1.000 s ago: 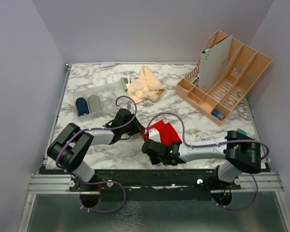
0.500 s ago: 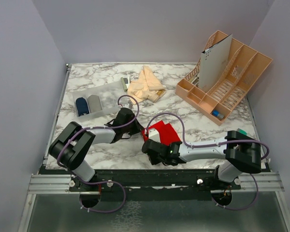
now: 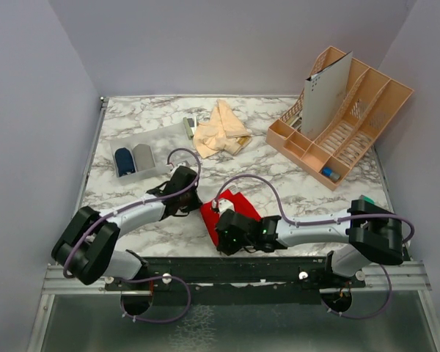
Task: Roll the underwear
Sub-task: Fold the underwear at the center of the board.
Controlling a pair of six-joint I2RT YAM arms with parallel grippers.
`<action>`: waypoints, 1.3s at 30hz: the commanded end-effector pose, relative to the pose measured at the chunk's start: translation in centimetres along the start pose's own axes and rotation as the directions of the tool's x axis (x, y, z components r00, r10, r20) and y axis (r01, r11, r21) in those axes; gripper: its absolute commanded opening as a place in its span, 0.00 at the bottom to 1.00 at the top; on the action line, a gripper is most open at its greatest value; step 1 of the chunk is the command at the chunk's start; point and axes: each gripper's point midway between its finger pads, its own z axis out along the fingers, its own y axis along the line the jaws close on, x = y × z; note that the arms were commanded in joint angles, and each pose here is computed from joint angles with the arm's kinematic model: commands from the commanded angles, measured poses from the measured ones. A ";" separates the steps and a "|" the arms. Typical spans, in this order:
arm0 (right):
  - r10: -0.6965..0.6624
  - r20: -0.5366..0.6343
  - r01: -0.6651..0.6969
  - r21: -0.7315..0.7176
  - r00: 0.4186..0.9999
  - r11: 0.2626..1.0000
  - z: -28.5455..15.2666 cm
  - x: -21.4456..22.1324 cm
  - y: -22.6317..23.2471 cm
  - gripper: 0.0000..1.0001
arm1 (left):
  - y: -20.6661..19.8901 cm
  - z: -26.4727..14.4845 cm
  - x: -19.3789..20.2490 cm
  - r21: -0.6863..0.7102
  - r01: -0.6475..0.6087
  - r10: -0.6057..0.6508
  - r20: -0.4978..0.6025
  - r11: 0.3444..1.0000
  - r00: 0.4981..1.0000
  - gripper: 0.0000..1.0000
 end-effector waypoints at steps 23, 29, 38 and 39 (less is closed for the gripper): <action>0.364 0.164 -0.291 -0.350 0.917 0.890 -2.9 -3.9 1.9 0.00 | -0.5 -4.6 -2.8 -0.196 -0.052 0.057 0.025 0.979 0.998 0.00; 0.447 0.157 -0.377 -0.339 0.881 0.862 -3.2 -4.1 -0.9 0.00 | -2.1 -3.1 -3.7 -0.206 -0.078 0.084 0.022 0.975 0.996 0.00; 0.517 0.145 -0.456 -0.316 0.844 0.832 -2.9 -3.2 -3.9 0.00 | -5.9 -1.2 -5.4 -0.172 -0.136 0.141 0.019 0.976 0.990 0.00; 0.523 0.149 -0.462 -0.312 0.839 0.830 -2.9 -3.0 -4.1 0.00 | -6.3 -0.9 -5.4 -0.167 -0.146 0.150 0.013 0.975 0.989 0.00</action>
